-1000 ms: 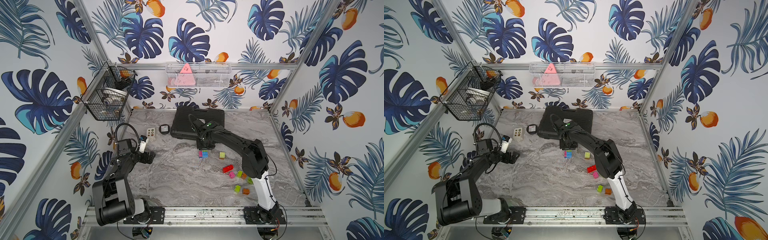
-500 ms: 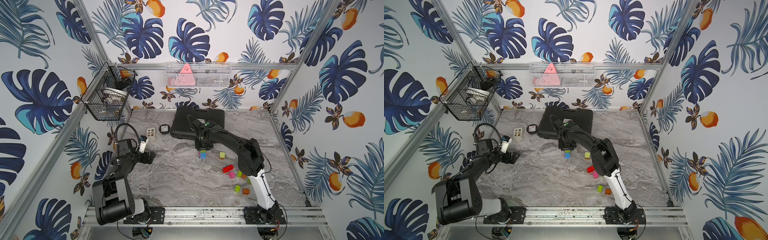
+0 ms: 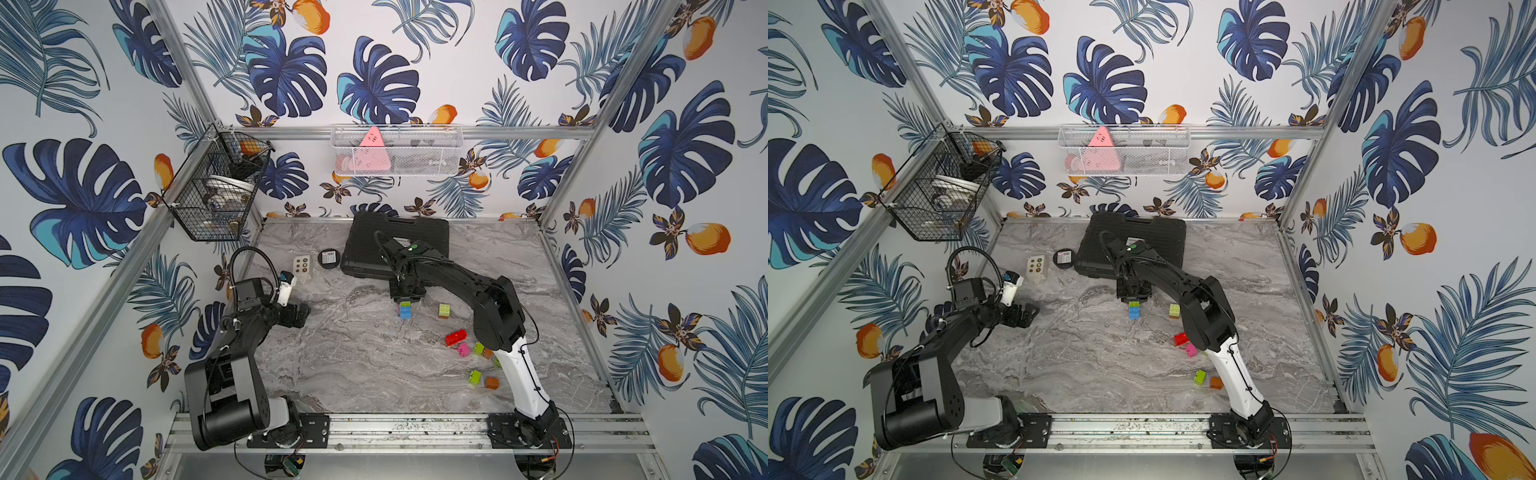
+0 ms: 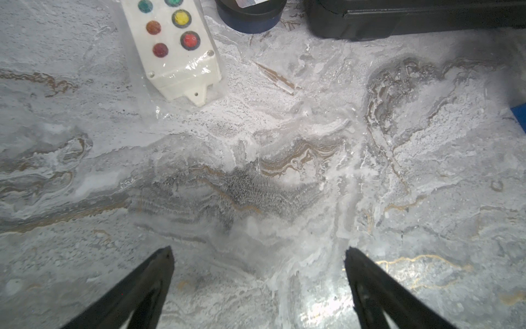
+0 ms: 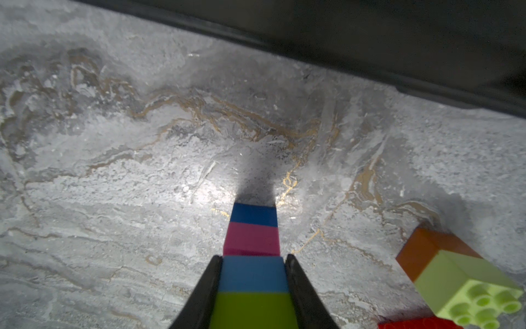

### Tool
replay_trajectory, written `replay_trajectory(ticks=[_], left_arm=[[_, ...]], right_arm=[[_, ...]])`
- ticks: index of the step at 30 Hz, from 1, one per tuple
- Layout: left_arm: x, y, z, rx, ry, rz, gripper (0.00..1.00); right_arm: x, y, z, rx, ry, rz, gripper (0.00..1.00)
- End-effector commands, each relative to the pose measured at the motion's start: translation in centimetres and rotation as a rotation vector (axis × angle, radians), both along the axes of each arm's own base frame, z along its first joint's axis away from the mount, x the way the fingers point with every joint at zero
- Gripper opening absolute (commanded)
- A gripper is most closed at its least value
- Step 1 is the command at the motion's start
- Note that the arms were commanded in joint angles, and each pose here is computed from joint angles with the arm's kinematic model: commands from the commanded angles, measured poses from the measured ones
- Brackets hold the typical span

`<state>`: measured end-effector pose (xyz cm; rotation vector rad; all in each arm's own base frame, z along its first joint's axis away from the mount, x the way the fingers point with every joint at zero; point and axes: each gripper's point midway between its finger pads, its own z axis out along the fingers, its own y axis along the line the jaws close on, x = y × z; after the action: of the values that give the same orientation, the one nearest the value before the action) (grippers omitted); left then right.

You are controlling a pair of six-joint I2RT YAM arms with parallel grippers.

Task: Assemble the letter h with lego
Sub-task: Assemble the lego brick with the lego brick.

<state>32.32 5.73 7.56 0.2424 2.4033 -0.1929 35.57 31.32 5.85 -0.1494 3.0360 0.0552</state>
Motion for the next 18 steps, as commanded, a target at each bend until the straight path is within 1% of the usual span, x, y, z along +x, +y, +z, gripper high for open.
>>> replay_trajectory(ticks=[1,10,18], left_arm=[[0.2,0.0,0.3,-0.009,-0.01,-0.004,0.99],[0.2,0.1,0.4,-0.013,-0.009,-0.001,0.99],[0.2,0.1,0.4,-0.016,-0.008,-0.001,0.99]], right_arm=[[-0.8,-0.5,-0.7,-0.031,0.042,0.001,0.24],[-1.2,-0.5,-1.1,-0.044,0.073,0.005,0.26],[-1.4,-1.4,-0.8,-0.086,0.047,0.011,0.26]])
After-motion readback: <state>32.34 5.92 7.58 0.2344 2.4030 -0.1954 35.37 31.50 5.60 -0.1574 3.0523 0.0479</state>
